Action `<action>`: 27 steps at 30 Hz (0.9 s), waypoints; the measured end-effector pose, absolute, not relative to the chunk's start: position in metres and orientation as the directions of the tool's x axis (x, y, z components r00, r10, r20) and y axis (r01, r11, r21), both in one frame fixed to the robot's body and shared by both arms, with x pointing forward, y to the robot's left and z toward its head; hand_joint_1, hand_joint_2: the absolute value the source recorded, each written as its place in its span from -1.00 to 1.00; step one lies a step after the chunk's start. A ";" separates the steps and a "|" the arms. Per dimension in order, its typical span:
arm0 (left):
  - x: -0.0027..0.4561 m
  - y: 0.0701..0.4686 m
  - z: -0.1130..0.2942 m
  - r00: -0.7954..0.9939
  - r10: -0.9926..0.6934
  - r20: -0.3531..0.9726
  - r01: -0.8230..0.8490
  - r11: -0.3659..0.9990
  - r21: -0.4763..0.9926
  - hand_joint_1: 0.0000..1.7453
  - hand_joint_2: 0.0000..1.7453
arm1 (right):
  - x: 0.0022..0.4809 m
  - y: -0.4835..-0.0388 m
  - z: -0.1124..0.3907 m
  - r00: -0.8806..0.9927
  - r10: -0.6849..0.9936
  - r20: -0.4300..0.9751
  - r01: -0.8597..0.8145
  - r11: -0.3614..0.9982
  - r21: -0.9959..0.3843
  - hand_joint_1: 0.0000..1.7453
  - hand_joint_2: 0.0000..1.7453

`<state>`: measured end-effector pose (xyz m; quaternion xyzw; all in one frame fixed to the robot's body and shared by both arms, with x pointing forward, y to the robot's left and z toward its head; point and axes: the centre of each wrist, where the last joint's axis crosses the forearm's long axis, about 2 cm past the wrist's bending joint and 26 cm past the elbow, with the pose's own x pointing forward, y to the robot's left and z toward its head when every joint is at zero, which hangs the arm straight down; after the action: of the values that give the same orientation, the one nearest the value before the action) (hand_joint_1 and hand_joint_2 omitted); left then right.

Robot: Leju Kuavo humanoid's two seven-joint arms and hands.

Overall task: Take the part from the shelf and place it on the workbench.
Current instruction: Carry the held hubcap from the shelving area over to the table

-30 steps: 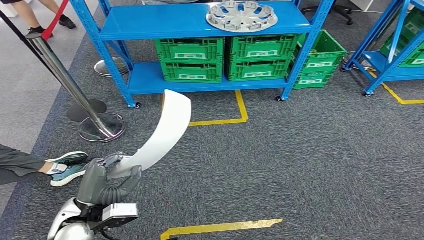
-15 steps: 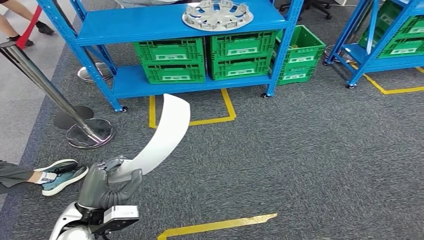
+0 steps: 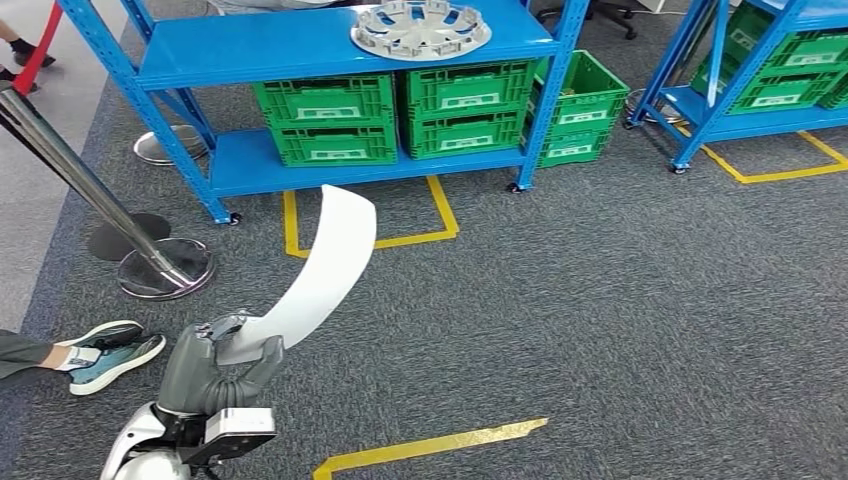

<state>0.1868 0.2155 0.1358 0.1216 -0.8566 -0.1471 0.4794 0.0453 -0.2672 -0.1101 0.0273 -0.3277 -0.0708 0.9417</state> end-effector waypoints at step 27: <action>0.190 0.212 0.137 -0.523 -0.336 0.783 -0.061 0.931 0.359 1.00 1.00 | 0.045 -0.267 -0.110 0.780 -0.135 0.611 0.101 0.991 0.090 -1.00 -1.00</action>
<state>0.1904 0.2119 0.1368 0.1155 -0.8606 -0.1448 0.4745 0.0451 -0.2666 -0.1101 0.0260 -0.3256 -0.0625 0.9431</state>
